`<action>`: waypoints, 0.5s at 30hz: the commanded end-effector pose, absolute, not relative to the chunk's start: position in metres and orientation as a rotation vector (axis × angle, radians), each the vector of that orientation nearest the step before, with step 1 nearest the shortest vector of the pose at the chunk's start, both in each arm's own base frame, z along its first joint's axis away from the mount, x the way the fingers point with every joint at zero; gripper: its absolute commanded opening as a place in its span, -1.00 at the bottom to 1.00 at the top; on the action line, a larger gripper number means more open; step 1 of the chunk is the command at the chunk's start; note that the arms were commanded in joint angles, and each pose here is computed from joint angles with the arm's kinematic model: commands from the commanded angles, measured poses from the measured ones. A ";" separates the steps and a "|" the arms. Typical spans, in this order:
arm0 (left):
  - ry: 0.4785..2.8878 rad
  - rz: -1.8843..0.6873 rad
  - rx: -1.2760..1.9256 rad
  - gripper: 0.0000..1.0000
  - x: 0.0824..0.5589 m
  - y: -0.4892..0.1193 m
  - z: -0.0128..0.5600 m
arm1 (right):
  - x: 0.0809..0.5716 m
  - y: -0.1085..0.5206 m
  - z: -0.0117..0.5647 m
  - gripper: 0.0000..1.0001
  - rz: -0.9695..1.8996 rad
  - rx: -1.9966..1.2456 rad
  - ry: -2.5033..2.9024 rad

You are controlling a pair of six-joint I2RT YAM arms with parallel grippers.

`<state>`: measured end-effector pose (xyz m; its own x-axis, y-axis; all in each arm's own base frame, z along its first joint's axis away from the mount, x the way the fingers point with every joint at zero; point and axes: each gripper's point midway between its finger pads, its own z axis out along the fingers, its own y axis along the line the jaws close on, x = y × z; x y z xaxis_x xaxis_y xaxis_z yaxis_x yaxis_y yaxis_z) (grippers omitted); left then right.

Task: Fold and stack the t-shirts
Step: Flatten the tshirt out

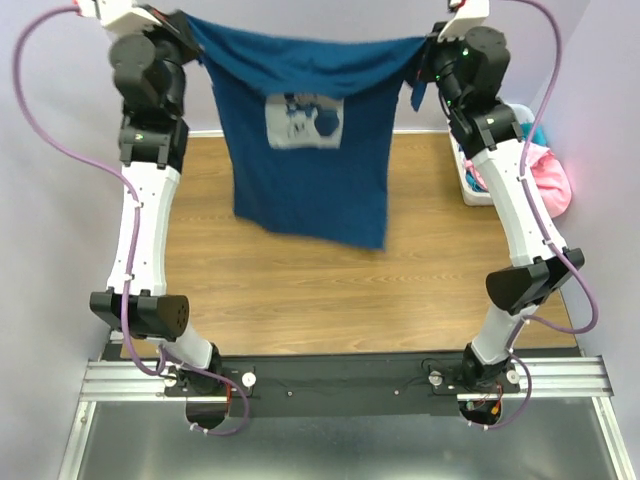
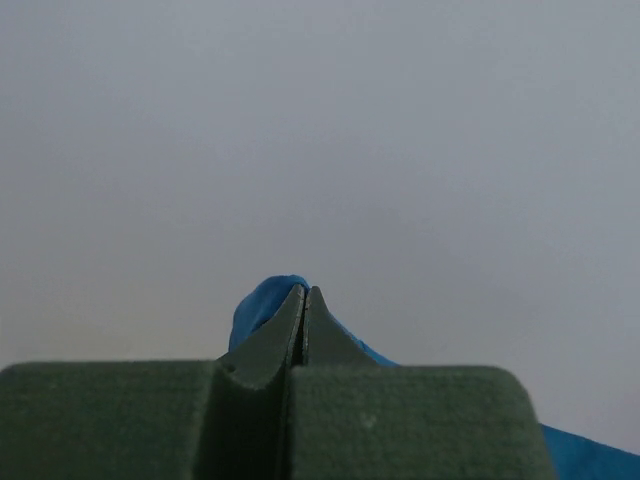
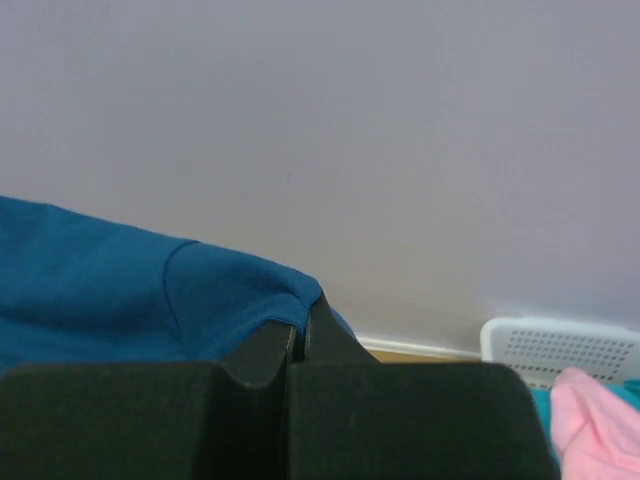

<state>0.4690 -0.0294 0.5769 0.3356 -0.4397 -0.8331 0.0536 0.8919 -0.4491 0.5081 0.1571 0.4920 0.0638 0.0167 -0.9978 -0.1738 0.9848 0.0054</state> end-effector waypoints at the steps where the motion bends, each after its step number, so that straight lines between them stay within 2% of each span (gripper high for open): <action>1: 1.014 -0.330 -0.343 -1.00 0.417 -0.003 0.655 | 0.478 0.134 0.577 -0.98 0.138 -0.095 1.297; 6: 1.080 -0.319 -0.385 -1.00 0.411 0.006 0.606 | 0.462 0.136 0.543 -0.98 0.154 -0.146 1.378; 7: 1.143 -0.325 -0.430 -1.00 0.411 0.007 0.567 | 0.457 0.135 0.514 -0.98 0.149 -0.173 1.440; 9: 1.180 -0.305 -0.498 -1.00 0.406 0.015 0.528 | 0.446 0.141 0.477 -0.97 0.174 -0.231 1.511; 10: 1.249 -0.282 -0.551 -1.00 0.400 0.020 0.480 | 0.445 0.144 0.426 -0.97 0.179 -0.264 1.614; 11: 1.276 -0.269 -0.597 -1.00 0.395 0.024 0.454 | 0.438 0.143 0.400 -0.97 0.184 -0.273 1.665; 12: 1.296 -0.282 -0.657 -1.00 0.389 0.026 0.429 | 0.420 0.140 0.397 -0.97 0.209 -0.270 1.667; 15: 1.392 -0.281 -0.788 -1.00 0.363 0.031 0.337 | 0.388 0.146 0.319 -0.95 0.293 -0.316 1.817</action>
<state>0.3810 0.0177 0.4217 0.2395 -0.5247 -0.8169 -0.1284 0.8169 -0.5623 0.4166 0.1339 0.4057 -0.0668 -0.0441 -0.9968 -0.2691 0.9628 -0.0246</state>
